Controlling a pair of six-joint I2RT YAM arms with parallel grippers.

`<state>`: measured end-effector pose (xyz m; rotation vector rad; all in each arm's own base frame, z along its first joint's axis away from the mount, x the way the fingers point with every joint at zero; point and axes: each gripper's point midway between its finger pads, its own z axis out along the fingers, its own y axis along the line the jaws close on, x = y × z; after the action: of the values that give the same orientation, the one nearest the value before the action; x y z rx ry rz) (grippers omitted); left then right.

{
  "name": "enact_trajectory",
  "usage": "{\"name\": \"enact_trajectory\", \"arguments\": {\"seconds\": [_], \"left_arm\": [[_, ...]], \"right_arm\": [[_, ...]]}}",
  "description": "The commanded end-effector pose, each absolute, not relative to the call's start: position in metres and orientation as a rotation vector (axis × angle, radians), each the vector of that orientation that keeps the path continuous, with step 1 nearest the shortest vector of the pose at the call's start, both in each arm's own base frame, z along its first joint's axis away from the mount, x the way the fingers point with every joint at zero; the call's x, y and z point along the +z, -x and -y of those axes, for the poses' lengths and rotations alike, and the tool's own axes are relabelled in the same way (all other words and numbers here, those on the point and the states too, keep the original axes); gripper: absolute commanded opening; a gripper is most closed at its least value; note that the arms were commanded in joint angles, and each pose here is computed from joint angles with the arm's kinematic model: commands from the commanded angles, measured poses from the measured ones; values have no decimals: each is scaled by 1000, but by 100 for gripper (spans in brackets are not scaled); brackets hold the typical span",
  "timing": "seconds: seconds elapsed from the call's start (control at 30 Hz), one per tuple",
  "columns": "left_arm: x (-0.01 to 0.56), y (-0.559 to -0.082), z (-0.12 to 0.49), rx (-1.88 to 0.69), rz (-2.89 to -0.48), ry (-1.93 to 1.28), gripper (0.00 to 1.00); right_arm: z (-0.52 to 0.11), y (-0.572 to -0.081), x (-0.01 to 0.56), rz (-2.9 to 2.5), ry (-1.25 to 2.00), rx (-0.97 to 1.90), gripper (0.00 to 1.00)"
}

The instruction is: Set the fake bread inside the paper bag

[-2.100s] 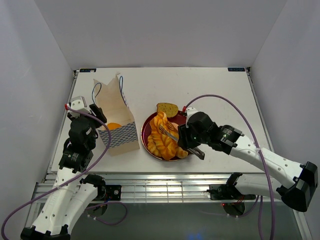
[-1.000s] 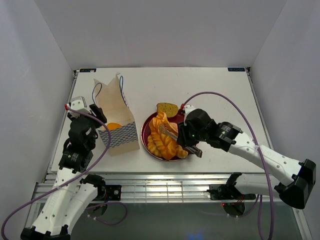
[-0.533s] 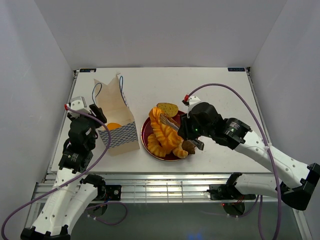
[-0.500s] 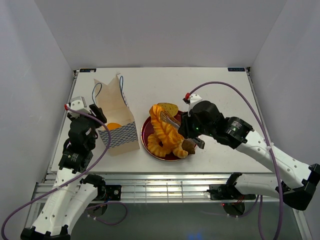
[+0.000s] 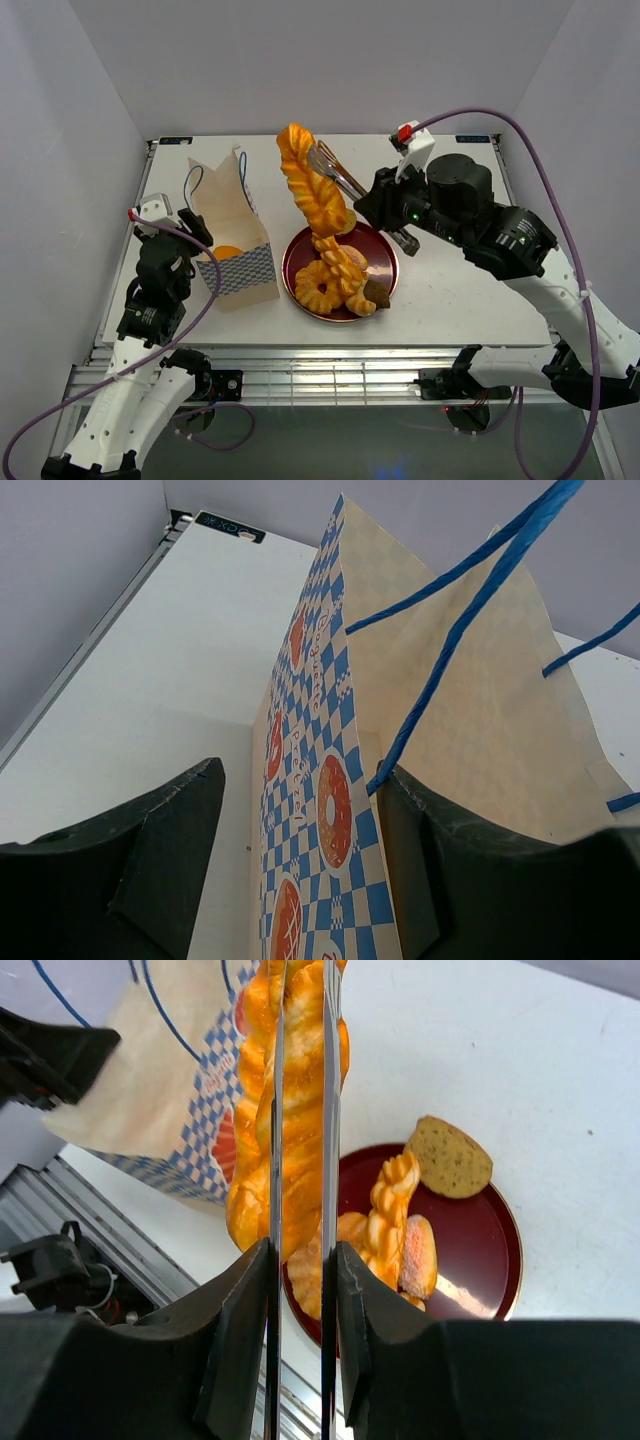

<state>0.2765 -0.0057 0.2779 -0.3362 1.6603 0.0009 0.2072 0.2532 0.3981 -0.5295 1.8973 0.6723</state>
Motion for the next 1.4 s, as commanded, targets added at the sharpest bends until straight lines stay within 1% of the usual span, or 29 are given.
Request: {"name": "enact_trajectory", "arguments": {"seconds": [0.0, 0.13, 0.37, 0.63, 0.77, 0.8, 0.83, 1.0, 1.2, 1.37], "left_arm": [[279, -275, 6, 0, -1658, 339, 72], [277, -276, 5, 8, -1665, 340, 72], [278, -276, 5, 8, -1662, 341, 72], [277, -277, 6, 4, -1667, 337, 72], [277, -277, 6, 4, -1667, 337, 72], [277, -277, 6, 5, -1667, 338, 72], [277, -277, 6, 5, -1667, 338, 72], [277, -277, 7, 3, -1667, 336, 72], [277, -277, 6, 3, -1664, 338, 72], [277, -276, 6, 0, -1664, 338, 72]], "right_arm": [[-269, -212, 449, -1740, 531, 747, 8], [-296, -204, 481, -1627, 585, 904, 8], [-332, -190, 510, -1471, 615, 1150, 8], [-357, -182, 533, -1375, 622, 1284, 8], [-373, -183, 528, -1346, 620, 1343, 8], [-378, -185, 518, -1357, 626, 1347, 8], [-381, -186, 522, -1321, 617, 1363, 8], [-400, -196, 492, -1360, 606, 1387, 8], [-409, -206, 478, -1349, 565, 1399, 8], [-414, -218, 455, -1397, 519, 1374, 8]]}}
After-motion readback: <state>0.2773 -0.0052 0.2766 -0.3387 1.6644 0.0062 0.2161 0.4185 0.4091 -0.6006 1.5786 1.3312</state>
